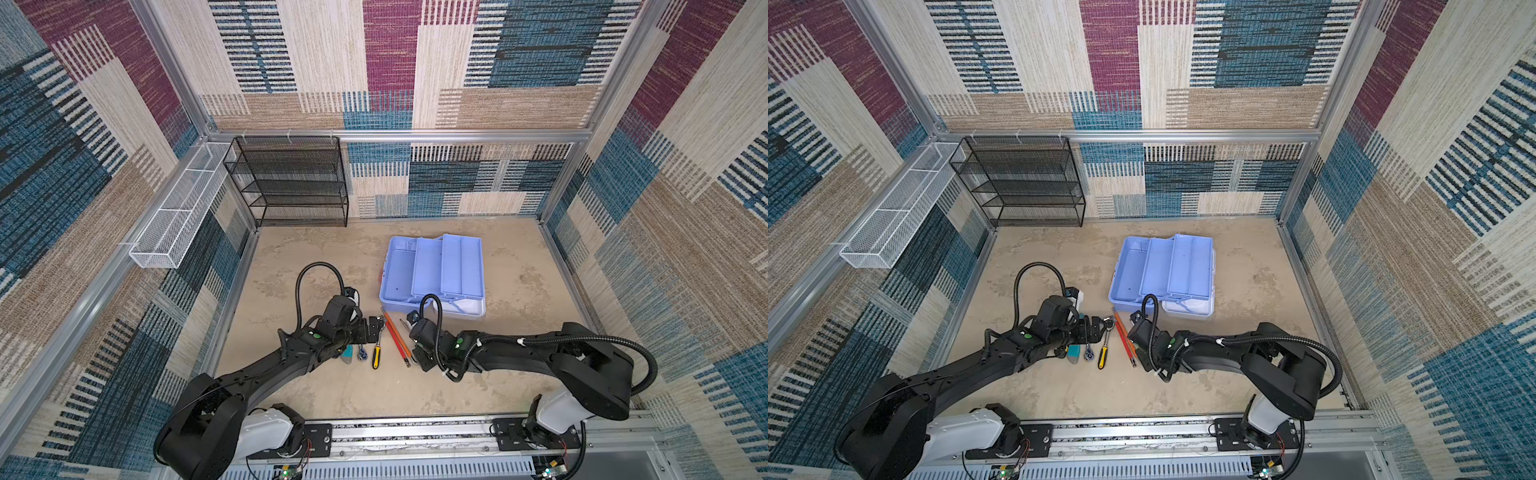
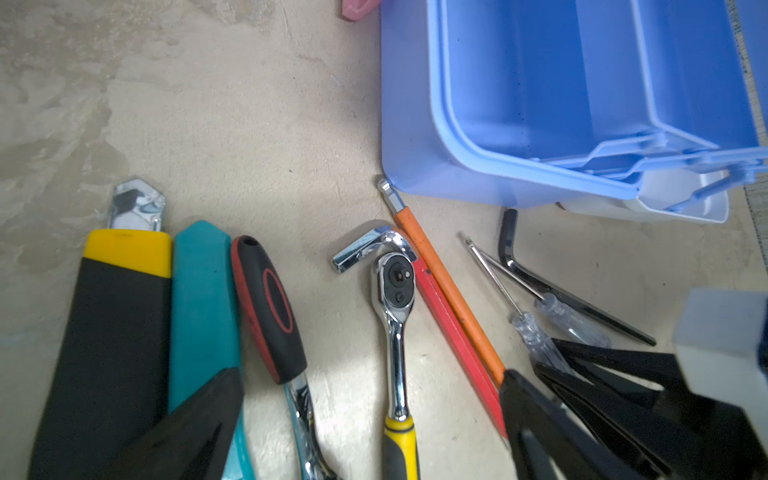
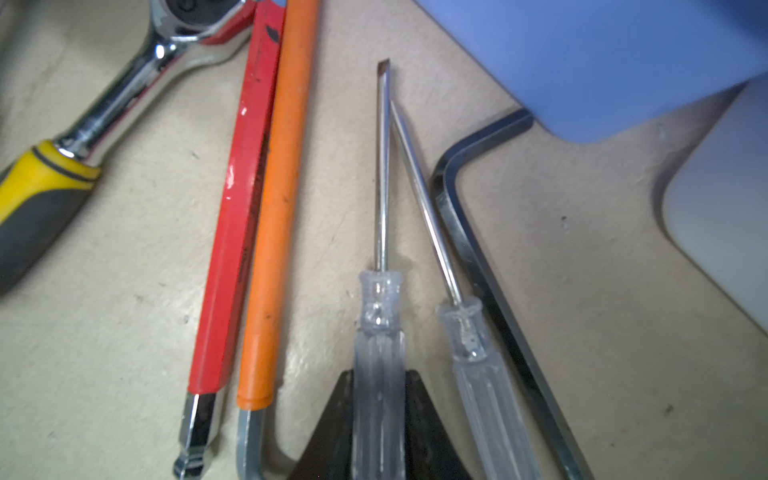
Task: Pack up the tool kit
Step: 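Close the right gripper on a clear-handled screwdriver, then lift the clear-handled screwdriver with the right gripper toward the blue tray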
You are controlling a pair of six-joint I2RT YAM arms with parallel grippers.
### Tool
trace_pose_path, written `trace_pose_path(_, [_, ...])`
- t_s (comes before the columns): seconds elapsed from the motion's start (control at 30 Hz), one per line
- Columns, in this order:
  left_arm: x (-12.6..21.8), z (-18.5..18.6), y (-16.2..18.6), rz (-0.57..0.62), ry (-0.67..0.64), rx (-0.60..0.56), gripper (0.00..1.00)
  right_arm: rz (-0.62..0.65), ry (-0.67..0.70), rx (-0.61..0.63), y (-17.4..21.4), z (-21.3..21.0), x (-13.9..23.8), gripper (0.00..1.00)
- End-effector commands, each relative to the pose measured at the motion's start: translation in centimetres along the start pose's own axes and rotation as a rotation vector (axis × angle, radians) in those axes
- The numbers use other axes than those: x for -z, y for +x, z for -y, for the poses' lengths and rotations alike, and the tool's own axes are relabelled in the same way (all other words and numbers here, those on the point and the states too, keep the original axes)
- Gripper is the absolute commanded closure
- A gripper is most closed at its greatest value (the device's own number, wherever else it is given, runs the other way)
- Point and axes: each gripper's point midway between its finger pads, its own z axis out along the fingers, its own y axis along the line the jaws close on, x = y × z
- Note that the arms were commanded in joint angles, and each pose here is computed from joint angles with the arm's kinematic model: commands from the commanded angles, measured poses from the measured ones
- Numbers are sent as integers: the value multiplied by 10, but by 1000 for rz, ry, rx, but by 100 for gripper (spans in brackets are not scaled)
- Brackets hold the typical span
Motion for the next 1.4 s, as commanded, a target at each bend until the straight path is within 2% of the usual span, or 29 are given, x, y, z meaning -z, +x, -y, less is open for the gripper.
trace_pose_path(0.0, [0, 1, -3, 10, 7, 12, 0, 23, -45, 22, -6, -8, 1, 81])
trace_pose_path(0.33, [2, 3, 0, -13, 6, 4, 0, 86, -42, -8, -24, -7, 11, 86])
trace_pose_path(0.73, [7, -3, -1, 2, -21, 3, 0, 243, -170, -19, -50, -13, 49, 86])
trace_pose_path(1.07, [3, 1, 3, -20, 3, 12, 0, 297, -279, -27, -59, -18, 66, 86])
trace_pose_path(1.37, [-1, 11, 6, -39, 49, 25, 5, 364, -378, -71, -79, -23, 83, 85])
